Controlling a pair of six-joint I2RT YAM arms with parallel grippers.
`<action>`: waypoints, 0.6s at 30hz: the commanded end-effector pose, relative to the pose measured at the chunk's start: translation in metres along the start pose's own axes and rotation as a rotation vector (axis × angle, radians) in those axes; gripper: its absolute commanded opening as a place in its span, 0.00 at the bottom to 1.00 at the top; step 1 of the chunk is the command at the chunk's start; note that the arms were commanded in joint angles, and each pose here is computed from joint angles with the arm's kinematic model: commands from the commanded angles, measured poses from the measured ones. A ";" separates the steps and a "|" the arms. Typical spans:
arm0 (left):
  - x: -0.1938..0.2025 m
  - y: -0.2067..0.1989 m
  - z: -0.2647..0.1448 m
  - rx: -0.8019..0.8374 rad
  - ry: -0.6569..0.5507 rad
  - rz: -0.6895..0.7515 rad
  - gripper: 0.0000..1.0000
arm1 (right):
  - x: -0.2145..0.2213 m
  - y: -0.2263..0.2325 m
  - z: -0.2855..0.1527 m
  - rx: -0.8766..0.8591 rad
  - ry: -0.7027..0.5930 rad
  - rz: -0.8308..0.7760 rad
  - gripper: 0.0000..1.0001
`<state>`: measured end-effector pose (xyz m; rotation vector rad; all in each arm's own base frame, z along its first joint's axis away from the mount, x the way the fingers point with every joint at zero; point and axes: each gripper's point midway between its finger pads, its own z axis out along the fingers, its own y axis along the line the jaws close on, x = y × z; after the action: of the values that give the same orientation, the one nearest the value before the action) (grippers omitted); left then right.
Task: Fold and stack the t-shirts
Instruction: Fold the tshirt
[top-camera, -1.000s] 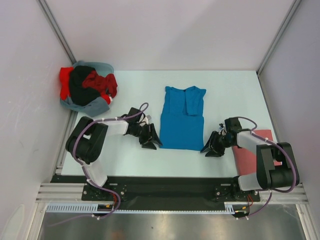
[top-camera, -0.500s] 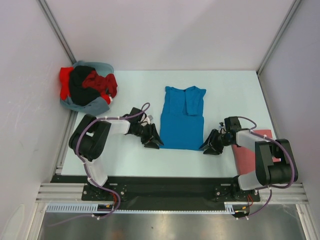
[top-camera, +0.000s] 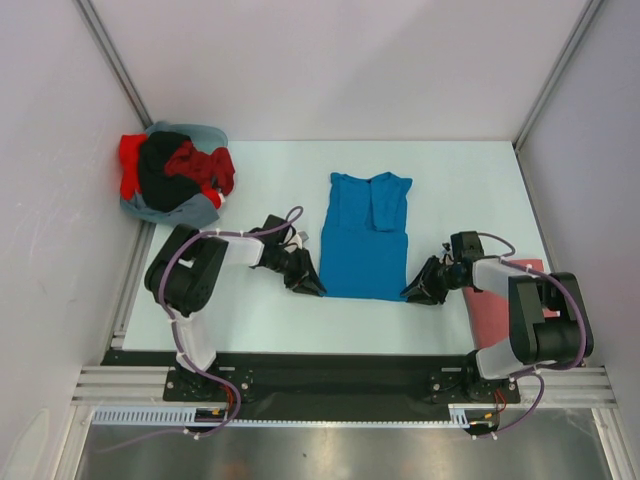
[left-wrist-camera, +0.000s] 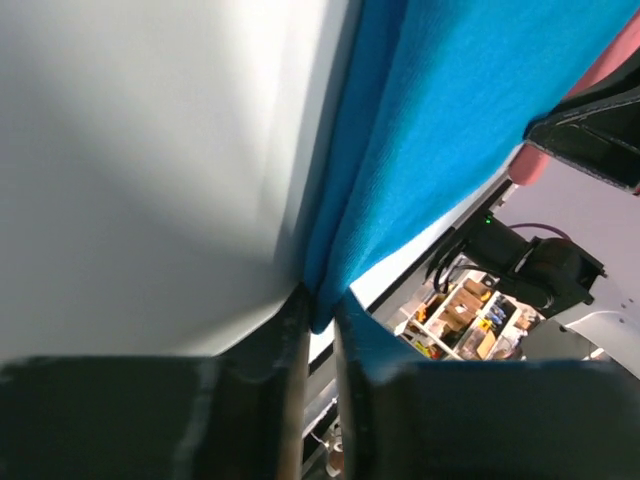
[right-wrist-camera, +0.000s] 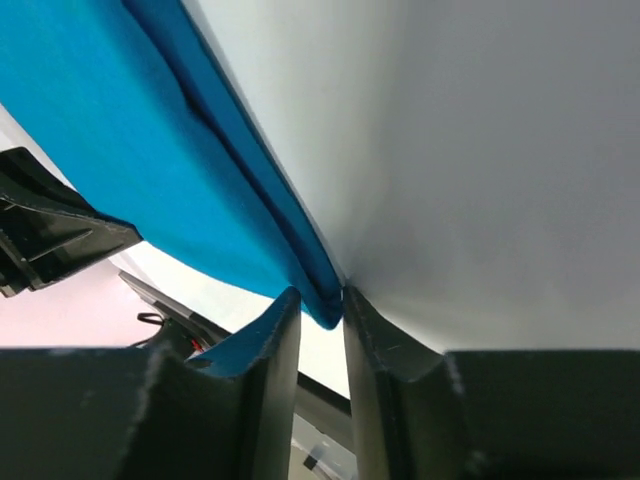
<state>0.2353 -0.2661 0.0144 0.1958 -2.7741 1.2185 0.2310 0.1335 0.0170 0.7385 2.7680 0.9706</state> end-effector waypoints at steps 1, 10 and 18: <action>-0.013 0.017 0.007 -0.092 -0.062 0.019 0.17 | -0.011 -0.023 0.009 0.095 -0.052 0.009 0.29; 0.005 0.015 0.001 -0.080 -0.044 0.048 0.00 | 0.024 -0.039 -0.002 0.105 -0.018 0.043 0.00; 0.055 0.000 -0.010 -0.045 -0.006 0.074 0.00 | 0.052 -0.029 -0.034 0.069 -0.011 0.041 0.00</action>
<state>0.1918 -0.2632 0.0180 0.1136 -2.8074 1.1730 0.1851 0.1257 0.0245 0.7630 2.7511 0.9302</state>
